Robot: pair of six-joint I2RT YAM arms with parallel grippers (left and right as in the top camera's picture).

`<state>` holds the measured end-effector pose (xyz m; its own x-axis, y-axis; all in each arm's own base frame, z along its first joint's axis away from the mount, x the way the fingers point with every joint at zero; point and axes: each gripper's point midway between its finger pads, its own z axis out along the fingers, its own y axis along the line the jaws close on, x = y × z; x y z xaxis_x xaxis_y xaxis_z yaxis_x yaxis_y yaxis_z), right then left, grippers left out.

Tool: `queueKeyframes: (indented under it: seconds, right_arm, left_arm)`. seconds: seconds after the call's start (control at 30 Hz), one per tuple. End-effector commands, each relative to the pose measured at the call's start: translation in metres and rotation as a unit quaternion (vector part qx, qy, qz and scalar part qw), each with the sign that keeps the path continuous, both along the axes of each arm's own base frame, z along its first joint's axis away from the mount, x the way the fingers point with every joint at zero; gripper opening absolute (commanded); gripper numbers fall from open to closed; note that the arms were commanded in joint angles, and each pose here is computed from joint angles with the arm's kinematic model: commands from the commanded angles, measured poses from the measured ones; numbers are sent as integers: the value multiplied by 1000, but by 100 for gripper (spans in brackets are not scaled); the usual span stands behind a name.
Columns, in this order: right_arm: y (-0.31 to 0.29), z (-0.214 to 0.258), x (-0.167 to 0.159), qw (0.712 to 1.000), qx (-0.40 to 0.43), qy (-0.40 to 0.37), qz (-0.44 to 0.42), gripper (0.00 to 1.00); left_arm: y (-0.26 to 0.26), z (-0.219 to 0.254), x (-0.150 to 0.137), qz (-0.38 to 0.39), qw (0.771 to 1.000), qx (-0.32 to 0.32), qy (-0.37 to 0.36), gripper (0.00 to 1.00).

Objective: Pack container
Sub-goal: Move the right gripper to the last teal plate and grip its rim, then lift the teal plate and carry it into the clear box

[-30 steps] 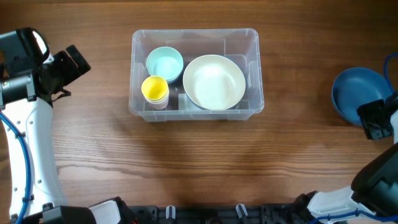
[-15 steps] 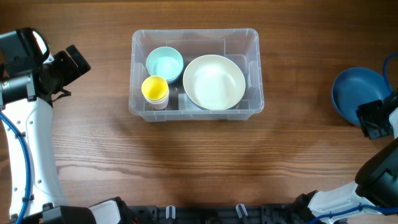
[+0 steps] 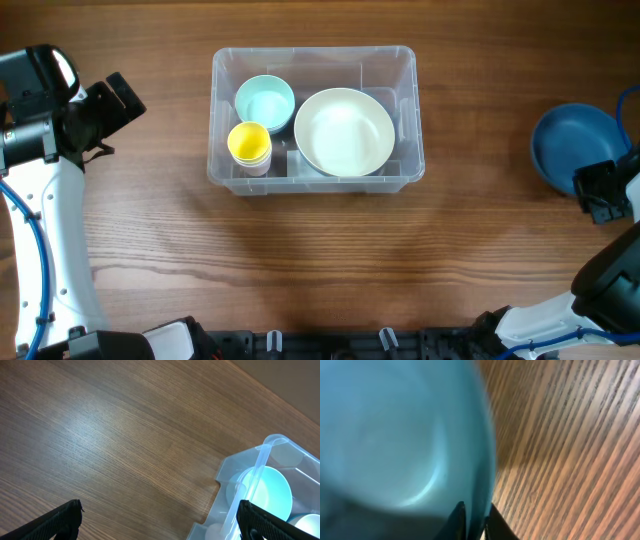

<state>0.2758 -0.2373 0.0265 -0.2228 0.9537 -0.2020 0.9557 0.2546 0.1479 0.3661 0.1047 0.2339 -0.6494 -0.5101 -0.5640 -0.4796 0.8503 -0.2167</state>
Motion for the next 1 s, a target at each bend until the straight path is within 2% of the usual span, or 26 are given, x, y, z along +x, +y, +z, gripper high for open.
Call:
queueKeyframes:
  seconds: [0.0, 0.23, 0.4, 0.57, 0.67, 0.87, 0.97]
  right_arm:
    - [8, -10, -2, 1000, 23, 4, 8, 4]
    - [18, 4, 17, 995, 37, -42, 84, 4]
    - [25, 37, 38, 983, 31, -107, 144, 4]
    - [40, 110, 58, 953, -30, -192, 232, 4]
    - [53, 155, 59, 938, -70, -226, 253, 4]
    - [125, 235, 64, 872, -117, -317, 355, 4]
    - [176, 256, 68, 824, -133, -340, 434, 4]
  left_arm:
    - [0, 11, 0, 4, 1000, -4, -15, 100]
    - [0, 11, 0, 4, 1000, -4, -15, 100]
    - [0, 11, 0, 4, 1000, -4, -16, 100]
    - [0, 11, 0, 4, 1000, -4, -16, 100]
    - [0, 11, 0, 4, 1000, -4, -15, 100]
    - [0, 11, 0, 4, 1000, -4, -15, 100]
    - [0, 11, 0, 4, 1000, -4, -15, 100]
